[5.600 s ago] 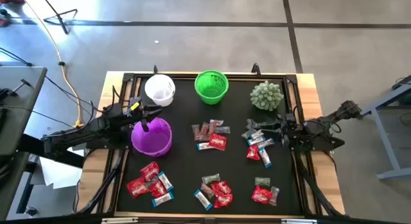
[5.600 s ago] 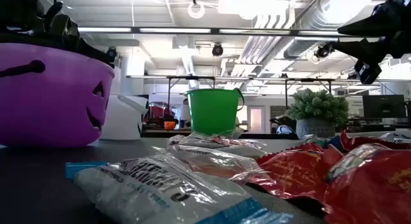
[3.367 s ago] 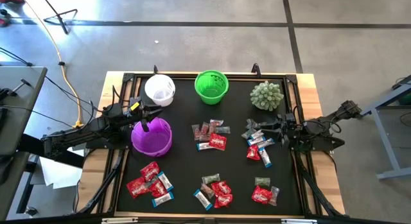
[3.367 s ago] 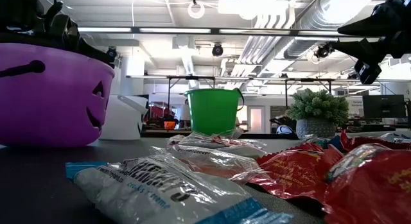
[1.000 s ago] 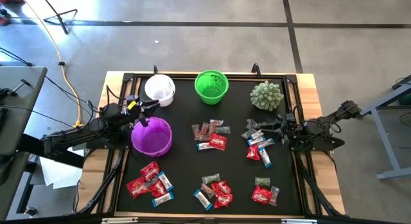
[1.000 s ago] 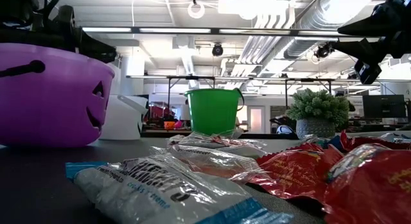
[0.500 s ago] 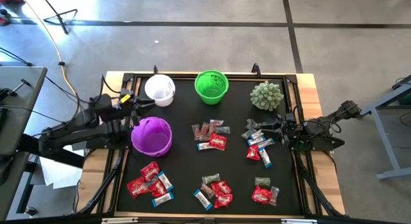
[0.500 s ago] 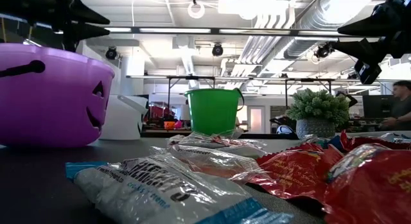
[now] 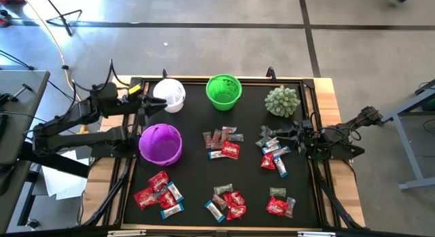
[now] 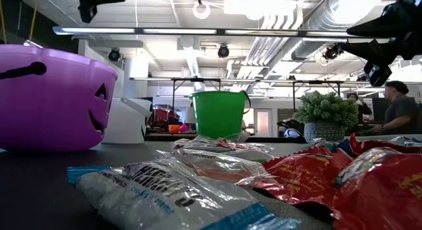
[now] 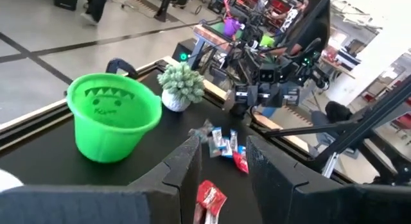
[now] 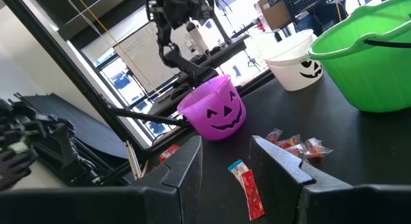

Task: Sort candy
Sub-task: Put the red candy into the white bucket

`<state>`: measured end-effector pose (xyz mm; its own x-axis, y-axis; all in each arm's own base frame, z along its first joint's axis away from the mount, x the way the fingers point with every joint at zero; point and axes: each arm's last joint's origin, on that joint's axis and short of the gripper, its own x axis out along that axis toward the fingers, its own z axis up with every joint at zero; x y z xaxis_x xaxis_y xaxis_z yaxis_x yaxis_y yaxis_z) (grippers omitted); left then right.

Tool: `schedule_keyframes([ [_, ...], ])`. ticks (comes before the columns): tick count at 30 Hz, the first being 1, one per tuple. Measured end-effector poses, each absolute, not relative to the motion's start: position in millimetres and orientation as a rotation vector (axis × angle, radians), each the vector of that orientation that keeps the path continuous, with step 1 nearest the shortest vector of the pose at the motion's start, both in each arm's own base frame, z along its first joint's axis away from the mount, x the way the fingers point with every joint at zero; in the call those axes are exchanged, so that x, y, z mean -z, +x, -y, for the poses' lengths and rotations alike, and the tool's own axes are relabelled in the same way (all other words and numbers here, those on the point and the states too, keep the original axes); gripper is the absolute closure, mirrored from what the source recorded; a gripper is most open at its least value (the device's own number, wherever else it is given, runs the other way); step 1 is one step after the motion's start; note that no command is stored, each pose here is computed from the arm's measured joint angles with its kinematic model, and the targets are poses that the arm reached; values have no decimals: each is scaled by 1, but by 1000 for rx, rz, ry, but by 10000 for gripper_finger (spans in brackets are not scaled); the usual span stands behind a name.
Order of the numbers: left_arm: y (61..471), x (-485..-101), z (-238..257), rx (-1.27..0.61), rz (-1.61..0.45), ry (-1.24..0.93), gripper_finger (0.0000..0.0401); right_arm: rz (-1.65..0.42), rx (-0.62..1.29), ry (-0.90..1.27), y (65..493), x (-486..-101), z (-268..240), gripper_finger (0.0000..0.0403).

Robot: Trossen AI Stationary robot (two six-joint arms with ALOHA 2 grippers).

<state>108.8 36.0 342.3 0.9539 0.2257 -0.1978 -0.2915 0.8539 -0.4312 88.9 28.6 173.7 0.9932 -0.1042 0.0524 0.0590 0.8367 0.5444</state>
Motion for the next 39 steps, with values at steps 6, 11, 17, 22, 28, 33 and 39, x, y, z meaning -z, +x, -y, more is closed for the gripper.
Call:
schedule_keyframes([
  [6,142,-356,-38,-207,-144,-443,288,81,86,573,89,-174,-29,276],
  [11,172,-356,-36,-173,-174,-446,288,81,87,573,89,-174,-29,276],
  [17,208,-352,-29,-100,-198,-495,288,81,86,573,89,-174,-29,276],
  [22,241,-346,-16,-33,-150,-496,288,80,86,573,89,-174,-29,276],
  [28,271,-330,-9,-4,-149,-524,288,81,87,573,89,-174,-29,276],
  [33,285,-318,-8,-45,-154,-527,288,80,86,573,89,-174,-29,276],
  [39,291,-309,-9,-101,-186,-572,288,81,86,573,89,-174,-29,276],
])
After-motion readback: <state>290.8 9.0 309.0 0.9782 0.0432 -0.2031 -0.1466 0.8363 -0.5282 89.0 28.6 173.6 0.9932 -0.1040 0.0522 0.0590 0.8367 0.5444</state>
